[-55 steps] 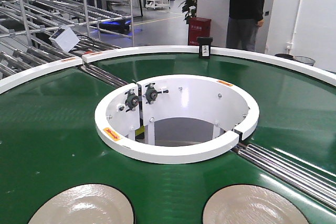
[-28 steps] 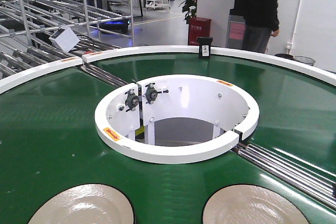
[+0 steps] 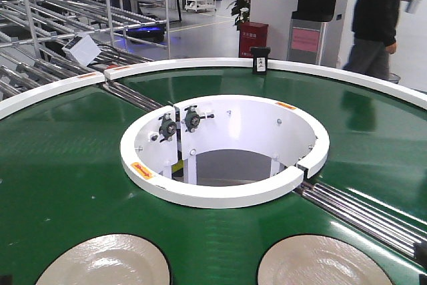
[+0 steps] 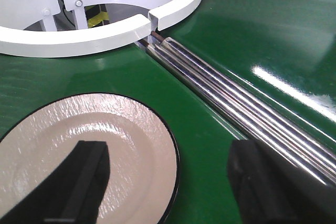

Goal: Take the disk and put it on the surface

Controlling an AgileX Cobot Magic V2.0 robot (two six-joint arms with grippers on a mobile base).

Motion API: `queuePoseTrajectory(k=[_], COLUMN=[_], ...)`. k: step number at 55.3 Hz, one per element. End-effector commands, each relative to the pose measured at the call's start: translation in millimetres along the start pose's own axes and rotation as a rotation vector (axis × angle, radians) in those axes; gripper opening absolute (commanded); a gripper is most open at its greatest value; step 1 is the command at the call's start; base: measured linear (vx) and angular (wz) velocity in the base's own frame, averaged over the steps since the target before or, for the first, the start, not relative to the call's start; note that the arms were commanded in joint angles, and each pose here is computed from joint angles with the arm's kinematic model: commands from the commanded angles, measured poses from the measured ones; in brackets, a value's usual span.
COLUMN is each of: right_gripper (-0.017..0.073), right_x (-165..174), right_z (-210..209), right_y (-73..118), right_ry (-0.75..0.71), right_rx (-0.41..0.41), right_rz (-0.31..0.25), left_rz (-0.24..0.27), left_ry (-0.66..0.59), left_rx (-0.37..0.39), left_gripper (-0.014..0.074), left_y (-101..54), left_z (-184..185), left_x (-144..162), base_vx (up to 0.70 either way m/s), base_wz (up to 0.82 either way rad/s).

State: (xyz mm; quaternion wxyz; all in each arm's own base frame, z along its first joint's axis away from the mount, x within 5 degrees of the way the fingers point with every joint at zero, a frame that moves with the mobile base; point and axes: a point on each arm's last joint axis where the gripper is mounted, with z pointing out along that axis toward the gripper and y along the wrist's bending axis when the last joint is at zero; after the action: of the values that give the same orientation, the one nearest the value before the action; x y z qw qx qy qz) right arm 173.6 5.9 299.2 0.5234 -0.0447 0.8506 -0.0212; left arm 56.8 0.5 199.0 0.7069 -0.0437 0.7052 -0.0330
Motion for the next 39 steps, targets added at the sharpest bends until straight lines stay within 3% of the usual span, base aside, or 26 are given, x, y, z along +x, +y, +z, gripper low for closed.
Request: queuePoseTrajectory(k=[1, 39], right_gripper=[0.0538, 0.0538], right_x=[-17.5, -12.1], right_z=[-4.1, -3.6], right_y=[-1.6, -1.9], right_ry=[-0.111, -0.052], right_rx=[0.005, 0.008], right_rz=[-0.006, -0.006], left_rz=[0.003, 0.003], left_ry=[-0.041, -0.041], left_rx=[0.001, 0.001], left_gripper=[-0.0008, -0.0008], left_y=[-0.4, -0.4], left_z=[-1.4, -1.4], left_x=[-6.7, -6.7], base_vx=[0.0, 0.0], base_wz=[0.0, 0.0])
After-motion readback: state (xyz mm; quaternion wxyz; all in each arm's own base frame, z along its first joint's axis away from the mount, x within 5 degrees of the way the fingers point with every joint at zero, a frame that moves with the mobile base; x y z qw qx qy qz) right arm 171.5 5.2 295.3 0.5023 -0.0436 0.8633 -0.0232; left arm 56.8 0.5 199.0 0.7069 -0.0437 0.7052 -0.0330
